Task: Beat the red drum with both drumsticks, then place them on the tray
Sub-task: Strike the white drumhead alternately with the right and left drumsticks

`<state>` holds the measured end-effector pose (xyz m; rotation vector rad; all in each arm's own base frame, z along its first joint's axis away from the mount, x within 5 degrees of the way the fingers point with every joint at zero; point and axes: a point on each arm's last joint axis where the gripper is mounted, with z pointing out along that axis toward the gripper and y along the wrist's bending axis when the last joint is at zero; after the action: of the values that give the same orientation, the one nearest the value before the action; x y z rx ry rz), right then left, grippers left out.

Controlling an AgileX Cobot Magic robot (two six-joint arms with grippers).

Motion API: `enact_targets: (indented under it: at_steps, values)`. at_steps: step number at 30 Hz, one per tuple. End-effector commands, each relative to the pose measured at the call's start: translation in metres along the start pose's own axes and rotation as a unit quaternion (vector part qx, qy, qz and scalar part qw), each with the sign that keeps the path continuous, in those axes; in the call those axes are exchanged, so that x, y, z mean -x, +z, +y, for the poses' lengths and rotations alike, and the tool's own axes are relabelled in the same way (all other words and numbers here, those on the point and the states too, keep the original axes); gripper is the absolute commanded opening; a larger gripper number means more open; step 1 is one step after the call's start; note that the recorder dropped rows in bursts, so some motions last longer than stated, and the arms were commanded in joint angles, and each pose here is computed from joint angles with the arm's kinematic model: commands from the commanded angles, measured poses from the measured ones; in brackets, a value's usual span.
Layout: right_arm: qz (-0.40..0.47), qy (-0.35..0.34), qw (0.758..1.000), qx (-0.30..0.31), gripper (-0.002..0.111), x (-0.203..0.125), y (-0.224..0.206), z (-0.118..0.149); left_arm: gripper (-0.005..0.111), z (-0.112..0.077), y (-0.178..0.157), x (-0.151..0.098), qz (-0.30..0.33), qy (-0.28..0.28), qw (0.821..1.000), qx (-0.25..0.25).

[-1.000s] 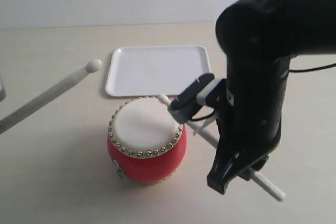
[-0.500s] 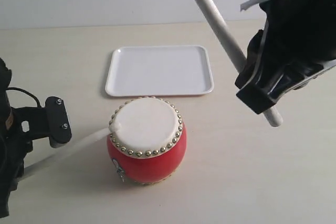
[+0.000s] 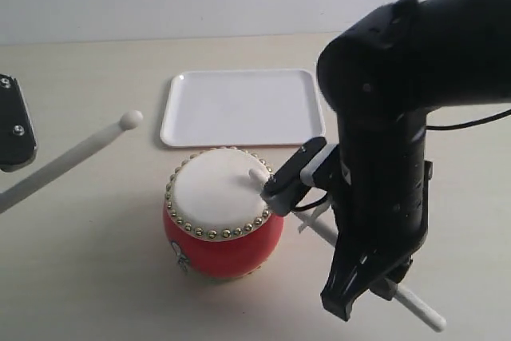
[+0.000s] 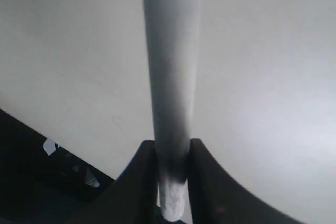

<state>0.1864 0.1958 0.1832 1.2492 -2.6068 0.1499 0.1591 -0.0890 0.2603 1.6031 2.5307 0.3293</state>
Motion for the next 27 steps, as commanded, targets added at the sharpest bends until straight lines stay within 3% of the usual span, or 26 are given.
enact_targets:
  at_steps: [1, 5, 7, 13, 18, 23, 27]
  values:
    - [-0.002, -0.005, 1.000, -0.003, 0.000, 0.007, 0.000, 0.000, 0.000, 0.001, -0.011, 0.003, -0.060, -0.012, 0.998, 0.023]
    - [-0.083, -0.003, 0.997, -0.010, 0.000, -0.008, -0.040, 0.000, 0.000, 0.005, -0.005, 0.016, -0.092, -0.001, 0.995, 0.028]
    - [-0.130, -0.003, 0.991, -0.013, 0.000, -0.020, -0.063, 0.001, 0.000, 0.006, 0.006, 0.025, -0.079, 0.020, 0.997, 0.017]
    - [-0.269, -0.001, 0.962, -0.043, 0.000, -0.063, -0.128, 0.001, 0.000, 0.005, 0.064, 0.049, 0.030, 0.063, 0.997, -0.045]
    - [-0.316, 0.001, 0.947, -0.055, 0.000, -0.084, -0.148, 0.001, 0.000, 0.005, 0.104, 0.060, 0.133, 0.094, 0.983, -0.085]
    - [-0.311, 0.001, 0.949, -0.054, 0.000, -0.082, -0.146, 0.001, 0.000, 0.012, 0.094, 0.058, 0.196, 0.054, 0.975, -0.087]
    - [-0.236, -0.005, 0.971, -0.048, 0.000, -0.058, -0.112, -0.001, 0.000, 0.016, 0.062, 0.054, 0.120, 0.031, 0.991, -0.054]
